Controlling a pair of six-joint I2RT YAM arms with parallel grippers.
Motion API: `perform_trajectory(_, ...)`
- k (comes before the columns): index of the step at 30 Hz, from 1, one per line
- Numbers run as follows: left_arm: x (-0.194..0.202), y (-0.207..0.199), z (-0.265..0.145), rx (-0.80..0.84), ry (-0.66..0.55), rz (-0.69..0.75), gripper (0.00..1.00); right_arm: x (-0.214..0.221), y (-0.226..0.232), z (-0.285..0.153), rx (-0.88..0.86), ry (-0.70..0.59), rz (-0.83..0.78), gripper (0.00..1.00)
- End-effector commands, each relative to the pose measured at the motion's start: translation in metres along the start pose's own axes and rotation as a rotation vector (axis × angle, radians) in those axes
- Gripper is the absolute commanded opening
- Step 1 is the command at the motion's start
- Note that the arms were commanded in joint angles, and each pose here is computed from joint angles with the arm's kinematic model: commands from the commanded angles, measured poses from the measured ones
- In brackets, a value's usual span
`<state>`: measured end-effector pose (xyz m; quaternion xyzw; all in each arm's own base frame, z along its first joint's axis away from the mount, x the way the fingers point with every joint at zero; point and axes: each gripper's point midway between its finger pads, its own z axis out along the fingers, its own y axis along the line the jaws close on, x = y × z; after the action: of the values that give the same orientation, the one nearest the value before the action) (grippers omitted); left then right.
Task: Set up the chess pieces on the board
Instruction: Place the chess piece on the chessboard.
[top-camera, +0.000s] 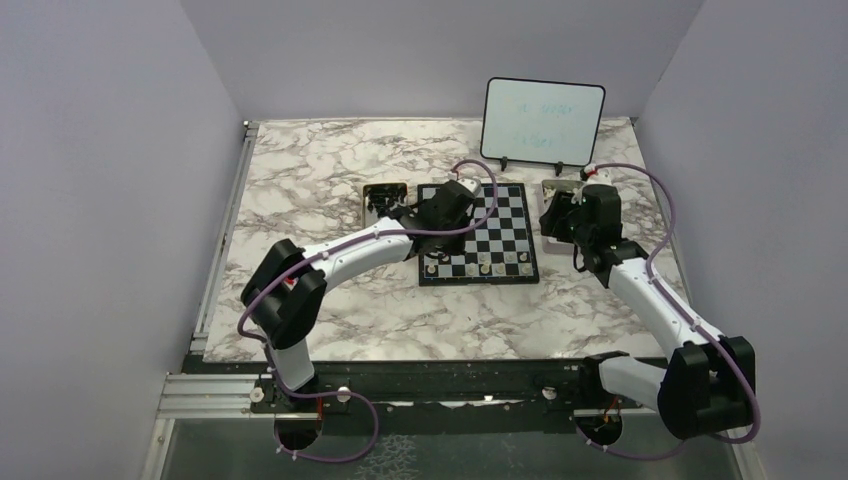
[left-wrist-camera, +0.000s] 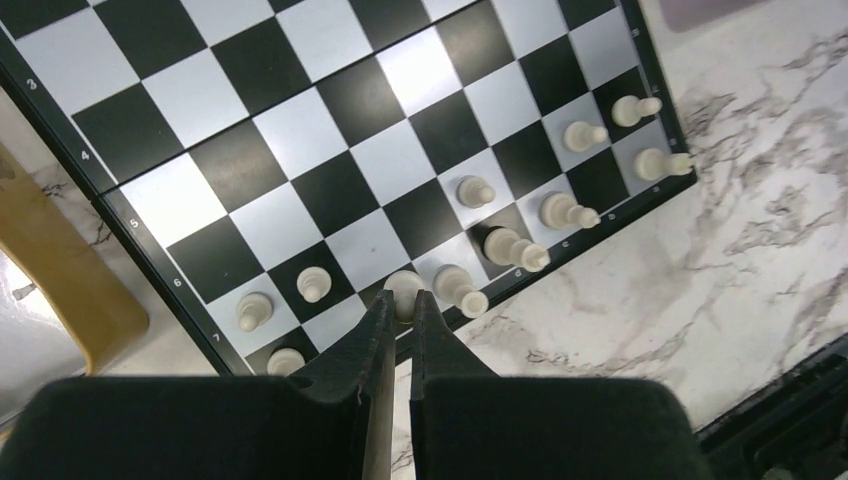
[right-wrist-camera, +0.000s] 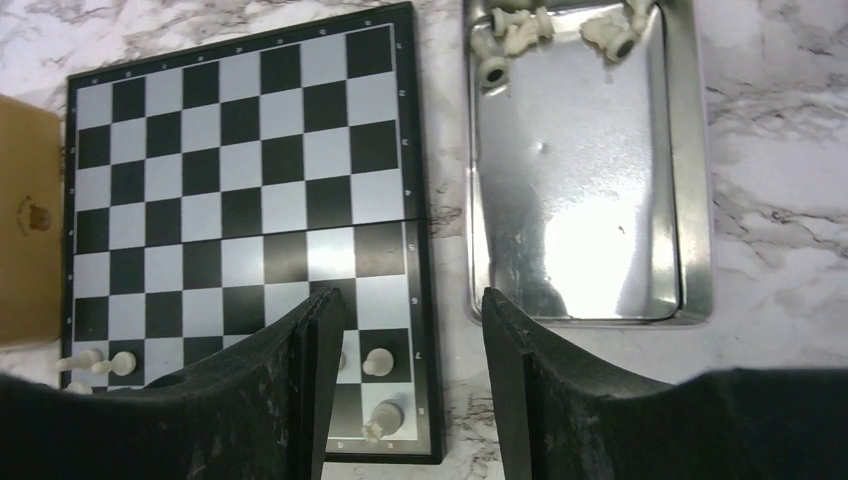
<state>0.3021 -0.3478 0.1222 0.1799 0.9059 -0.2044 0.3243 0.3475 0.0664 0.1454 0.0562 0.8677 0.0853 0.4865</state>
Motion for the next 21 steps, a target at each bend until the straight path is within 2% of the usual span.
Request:
perform_trajectory(1, 0.0, 0.008, 0.008, -0.072, 0.007, 0.023, 0.06, 0.003, -0.001, 0.0, -0.034, 0.004, 0.039, 0.57)
perform_trajectory(21, 0.03, 0.018, 0.044, -0.122, 0.155, 0.053, 0.1, -0.003, -0.004, -0.005, -0.027, -0.03, 0.017, 0.57)
